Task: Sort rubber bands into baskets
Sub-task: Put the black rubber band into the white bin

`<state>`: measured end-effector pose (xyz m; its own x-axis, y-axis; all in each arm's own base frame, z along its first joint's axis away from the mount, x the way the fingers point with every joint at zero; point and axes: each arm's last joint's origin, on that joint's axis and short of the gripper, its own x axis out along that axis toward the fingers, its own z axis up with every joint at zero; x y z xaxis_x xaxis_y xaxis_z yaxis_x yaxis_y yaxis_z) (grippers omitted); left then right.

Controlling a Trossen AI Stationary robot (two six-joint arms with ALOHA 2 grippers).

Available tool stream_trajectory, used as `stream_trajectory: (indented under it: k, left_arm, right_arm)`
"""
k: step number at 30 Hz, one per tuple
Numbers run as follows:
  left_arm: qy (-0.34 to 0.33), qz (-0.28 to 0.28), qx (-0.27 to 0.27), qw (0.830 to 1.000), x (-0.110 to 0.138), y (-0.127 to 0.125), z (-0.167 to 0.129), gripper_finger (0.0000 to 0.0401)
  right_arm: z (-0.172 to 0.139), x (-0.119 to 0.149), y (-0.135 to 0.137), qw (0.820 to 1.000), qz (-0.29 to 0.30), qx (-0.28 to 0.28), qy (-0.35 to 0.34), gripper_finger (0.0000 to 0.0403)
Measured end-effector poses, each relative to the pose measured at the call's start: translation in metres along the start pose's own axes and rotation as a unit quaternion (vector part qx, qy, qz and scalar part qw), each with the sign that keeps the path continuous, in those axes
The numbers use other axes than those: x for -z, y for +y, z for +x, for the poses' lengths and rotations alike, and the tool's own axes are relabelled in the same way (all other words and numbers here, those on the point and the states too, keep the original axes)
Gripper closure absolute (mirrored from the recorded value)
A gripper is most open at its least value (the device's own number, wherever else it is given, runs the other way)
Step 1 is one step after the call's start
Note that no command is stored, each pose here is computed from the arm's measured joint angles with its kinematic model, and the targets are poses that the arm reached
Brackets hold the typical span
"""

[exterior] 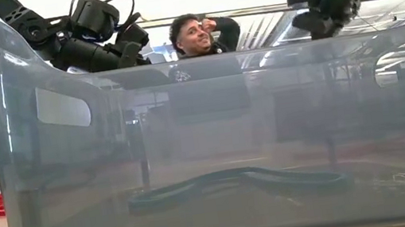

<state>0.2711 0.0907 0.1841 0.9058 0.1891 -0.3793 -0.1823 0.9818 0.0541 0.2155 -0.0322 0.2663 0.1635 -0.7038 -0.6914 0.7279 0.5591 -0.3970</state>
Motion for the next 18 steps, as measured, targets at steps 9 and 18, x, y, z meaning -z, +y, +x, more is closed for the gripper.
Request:
stream_trajectory:
  k: [9,18]
  left_arm:
    - [0.0,-0.001,0.0,1.0,0.0,0.0,0.0,0.0401]
    - [0.0,-0.001,0.001,1.0,0.0,-0.001,0.0,0.0401]
  right_arm:
    - [-0.011,-0.02,-0.014,0.994,0.025,-0.089,0.063,0.0402]
    - [0.011,-0.005,-0.022,0.981,0.022,-0.069,0.178,0.0402]
